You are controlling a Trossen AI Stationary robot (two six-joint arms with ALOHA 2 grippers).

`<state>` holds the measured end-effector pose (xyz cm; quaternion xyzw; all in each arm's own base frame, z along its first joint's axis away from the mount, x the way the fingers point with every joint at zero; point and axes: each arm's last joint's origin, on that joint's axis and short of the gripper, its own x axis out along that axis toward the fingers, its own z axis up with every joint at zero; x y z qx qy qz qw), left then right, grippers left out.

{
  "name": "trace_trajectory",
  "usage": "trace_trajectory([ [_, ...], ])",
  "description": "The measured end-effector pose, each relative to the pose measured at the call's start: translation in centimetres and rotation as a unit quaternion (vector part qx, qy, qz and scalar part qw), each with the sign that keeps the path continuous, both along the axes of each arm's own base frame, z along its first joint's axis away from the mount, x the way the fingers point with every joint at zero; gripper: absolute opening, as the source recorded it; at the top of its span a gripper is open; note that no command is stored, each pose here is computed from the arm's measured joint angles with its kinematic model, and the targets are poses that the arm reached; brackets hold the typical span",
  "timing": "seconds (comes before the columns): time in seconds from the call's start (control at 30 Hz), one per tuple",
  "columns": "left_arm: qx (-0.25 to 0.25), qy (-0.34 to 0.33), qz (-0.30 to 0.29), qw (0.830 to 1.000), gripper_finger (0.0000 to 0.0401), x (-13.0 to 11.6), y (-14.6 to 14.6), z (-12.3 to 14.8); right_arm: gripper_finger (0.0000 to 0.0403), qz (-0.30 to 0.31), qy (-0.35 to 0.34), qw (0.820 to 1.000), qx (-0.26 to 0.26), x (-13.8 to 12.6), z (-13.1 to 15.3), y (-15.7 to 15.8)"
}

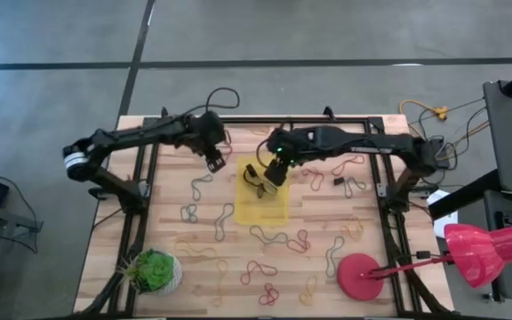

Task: Pick and place rubber bands into bin
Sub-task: Put the red rubber band into the yellow bin

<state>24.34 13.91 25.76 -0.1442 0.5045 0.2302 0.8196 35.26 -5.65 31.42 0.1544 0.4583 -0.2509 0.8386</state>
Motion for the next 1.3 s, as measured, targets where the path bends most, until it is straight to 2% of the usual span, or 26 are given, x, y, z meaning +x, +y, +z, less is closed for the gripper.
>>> trace_trajectory([
  [0.07, 0.014, 0.013, -0.020, 1.000, 0.0143, 0.4, 1.4, -0.5, 0.0229, -0.004, -0.006, 1.000, -0.007, -1.1, 1.2, 0.1],
  [0.13, 0.043, 0.041, -0.090, 0.994, 0.0143, 0.8, 2.6, -1.2, 0.0235, -0.006, -0.015, 1.000, -0.012, -1.9, 2.1, 0.2],
  [0.23, 0.077, 0.096, -0.226, 0.966, 0.0143, 1.7, 3.3, -2.7, 0.0238, -0.006, -0.018, 1.000, -0.012, -2.9, 3.0, 0.3],
  [0.33, 0.092, 0.121, -0.297, 0.943, 0.0143, 2.7, 4.1, -3.9, 0.0234, -0.013, -0.020, 1.000, -0.009, -3.6, 3.5, 0.5],
  [0.6, 0.095, 0.142, -0.328, 0.929, 0.0143, 5.3, 7.4, -5.9, 0.0229, -0.029, -0.004, 1.000, 0.004, -4.1, 3.4, 0.8],
  [0.8, 0.068, 0.163, -0.339, 0.924, 0.0143, 5.9, 9.4, -6.8, 0.0226, -0.025, -0.004, 1.000, 0.007, -4.1, 3.4, 1.3],
  [1.07, 0.028, 0.167, -0.344, 0.923, 0.0143, 5.9, 9.4, -8.8, 0.0226, -0.028, -0.005, 1.000, 0.009, -4.1, 3.3, 1.3],
  [1.3, 0.013, 0.175, -0.332, 0.927, 0.0142, 5.8, 9.5, -9.8, 0.0226, -0.034, -0.005, 0.999, -0.002, -4.1, 3.4, 1.3],
])
